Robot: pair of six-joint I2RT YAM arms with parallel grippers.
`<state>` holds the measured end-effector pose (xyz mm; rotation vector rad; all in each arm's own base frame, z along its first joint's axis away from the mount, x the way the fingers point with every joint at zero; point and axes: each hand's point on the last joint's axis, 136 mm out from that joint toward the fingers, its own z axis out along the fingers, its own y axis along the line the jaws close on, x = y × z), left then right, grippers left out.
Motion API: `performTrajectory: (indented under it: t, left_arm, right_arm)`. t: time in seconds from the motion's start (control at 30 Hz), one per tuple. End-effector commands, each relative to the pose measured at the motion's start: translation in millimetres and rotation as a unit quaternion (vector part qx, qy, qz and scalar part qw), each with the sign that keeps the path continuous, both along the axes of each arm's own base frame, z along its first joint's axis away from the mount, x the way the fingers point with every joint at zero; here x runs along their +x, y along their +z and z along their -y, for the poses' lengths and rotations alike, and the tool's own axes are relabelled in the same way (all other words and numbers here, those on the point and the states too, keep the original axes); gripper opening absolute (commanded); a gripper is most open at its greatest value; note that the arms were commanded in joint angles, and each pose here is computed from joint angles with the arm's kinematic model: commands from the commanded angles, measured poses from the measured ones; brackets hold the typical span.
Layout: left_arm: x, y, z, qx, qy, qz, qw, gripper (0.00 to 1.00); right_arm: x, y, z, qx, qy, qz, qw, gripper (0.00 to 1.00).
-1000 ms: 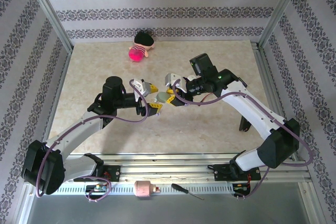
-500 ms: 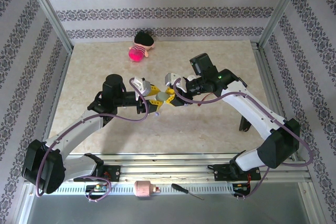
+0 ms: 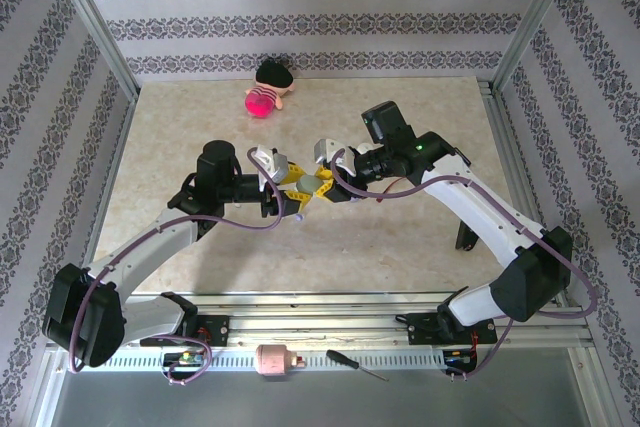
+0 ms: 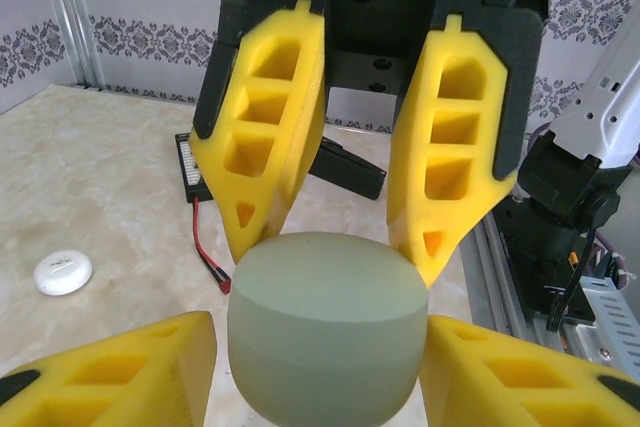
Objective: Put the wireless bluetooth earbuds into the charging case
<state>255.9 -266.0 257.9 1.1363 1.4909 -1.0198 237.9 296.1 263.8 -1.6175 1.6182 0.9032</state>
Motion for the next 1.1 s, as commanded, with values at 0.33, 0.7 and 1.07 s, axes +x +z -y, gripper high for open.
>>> performTrajectory:
  t: [0.33, 0.7, 1.07]
  left_arm:
    - [-5, 7, 6, -0.001, -0.014, -0.003, 1.000, 0.51]
    - [-3, 6, 6, 0.000, -0.008, -0.006, 1.000, 0.49]
    - [-8, 7, 8, -0.004, -0.023, -0.003, 1.000, 0.39]
  right_arm:
    - [-11, 18, -7, 0.024, 0.019, 0.010, 0.999, 0.27]
    - [-11, 16, -7, 0.020, 0.018, 0.012, 1.000, 0.27]
    - [-8, 10, -6, 0.006, 0.013, 0.015, 1.000, 0.27]
